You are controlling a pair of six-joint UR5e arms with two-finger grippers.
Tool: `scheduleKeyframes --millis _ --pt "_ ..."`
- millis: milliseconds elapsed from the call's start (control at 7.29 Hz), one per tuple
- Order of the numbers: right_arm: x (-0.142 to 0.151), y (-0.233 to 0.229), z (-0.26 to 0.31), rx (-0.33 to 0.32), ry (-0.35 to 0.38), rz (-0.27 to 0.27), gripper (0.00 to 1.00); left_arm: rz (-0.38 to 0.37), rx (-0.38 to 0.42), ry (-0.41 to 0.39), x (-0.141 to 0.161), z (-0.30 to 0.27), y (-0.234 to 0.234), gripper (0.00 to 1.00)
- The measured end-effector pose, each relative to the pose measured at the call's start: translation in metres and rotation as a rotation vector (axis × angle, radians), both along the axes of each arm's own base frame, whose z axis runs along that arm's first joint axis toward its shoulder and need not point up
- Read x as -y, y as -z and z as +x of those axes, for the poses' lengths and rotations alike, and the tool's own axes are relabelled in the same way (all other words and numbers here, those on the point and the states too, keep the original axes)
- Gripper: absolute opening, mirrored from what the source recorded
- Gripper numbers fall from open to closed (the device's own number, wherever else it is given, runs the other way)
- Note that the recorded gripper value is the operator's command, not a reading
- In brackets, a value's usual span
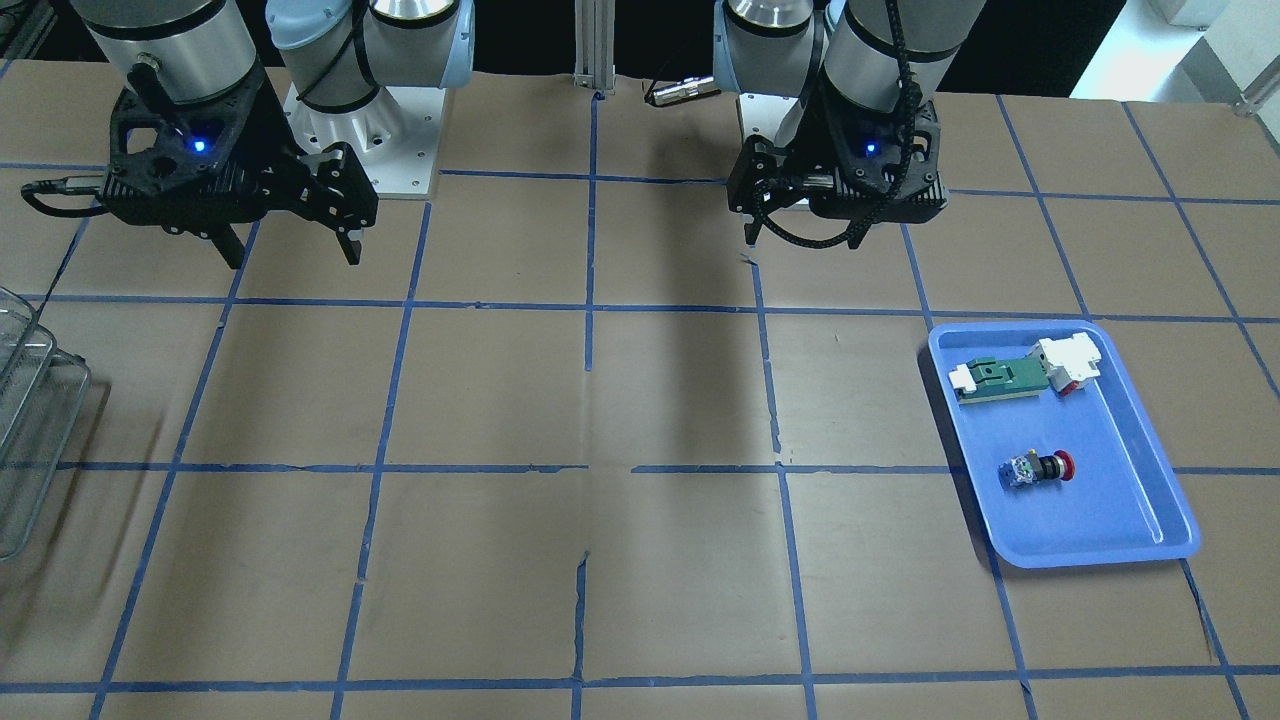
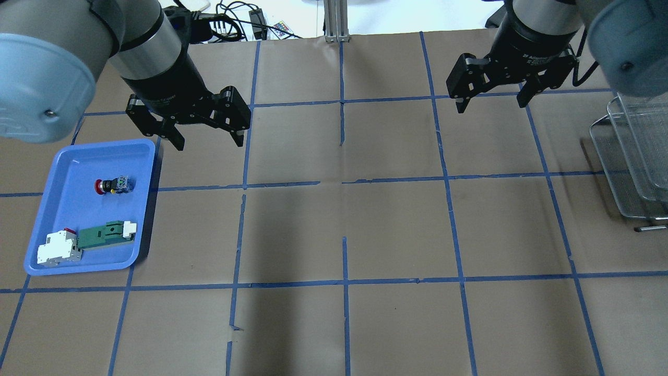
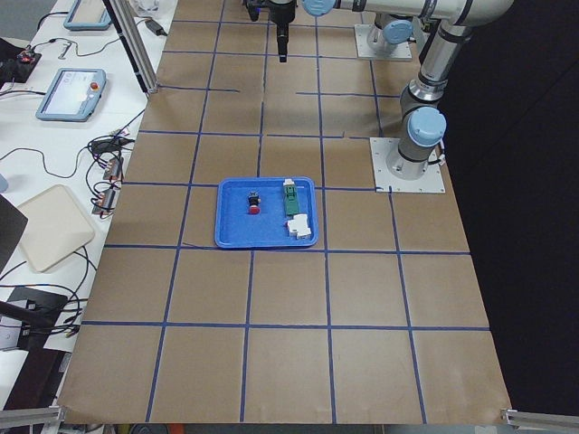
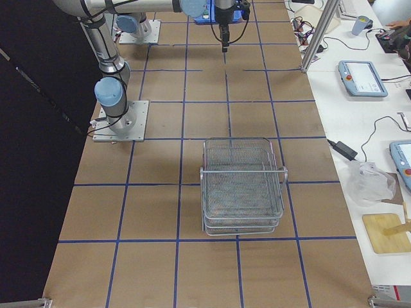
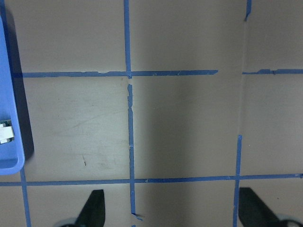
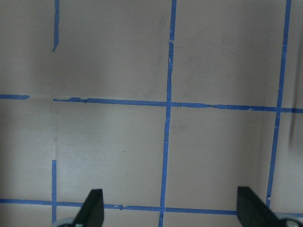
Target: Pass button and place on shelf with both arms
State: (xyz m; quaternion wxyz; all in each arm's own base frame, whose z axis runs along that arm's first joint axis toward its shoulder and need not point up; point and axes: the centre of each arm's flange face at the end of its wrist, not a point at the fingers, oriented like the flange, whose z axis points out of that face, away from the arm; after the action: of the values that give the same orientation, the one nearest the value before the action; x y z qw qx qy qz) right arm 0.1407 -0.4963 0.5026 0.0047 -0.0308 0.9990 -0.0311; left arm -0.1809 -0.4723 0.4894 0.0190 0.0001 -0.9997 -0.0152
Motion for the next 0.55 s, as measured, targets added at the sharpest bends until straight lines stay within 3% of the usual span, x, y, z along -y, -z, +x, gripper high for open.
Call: scheduleKeyframes --millis 411,548 --pt "0.0000 0.0000 0.0003 0.003 0.000 0.000 1.00 -0.022 -0.001 -0.012 0.0002 -0.0008 0.0000 1.00" --pt "0.0000 0.0000 0.0003 0.003 0.000 0.000 1.00 -0.030 0.000 0.021 0.0003 0.0002 -0.0006 1.00"
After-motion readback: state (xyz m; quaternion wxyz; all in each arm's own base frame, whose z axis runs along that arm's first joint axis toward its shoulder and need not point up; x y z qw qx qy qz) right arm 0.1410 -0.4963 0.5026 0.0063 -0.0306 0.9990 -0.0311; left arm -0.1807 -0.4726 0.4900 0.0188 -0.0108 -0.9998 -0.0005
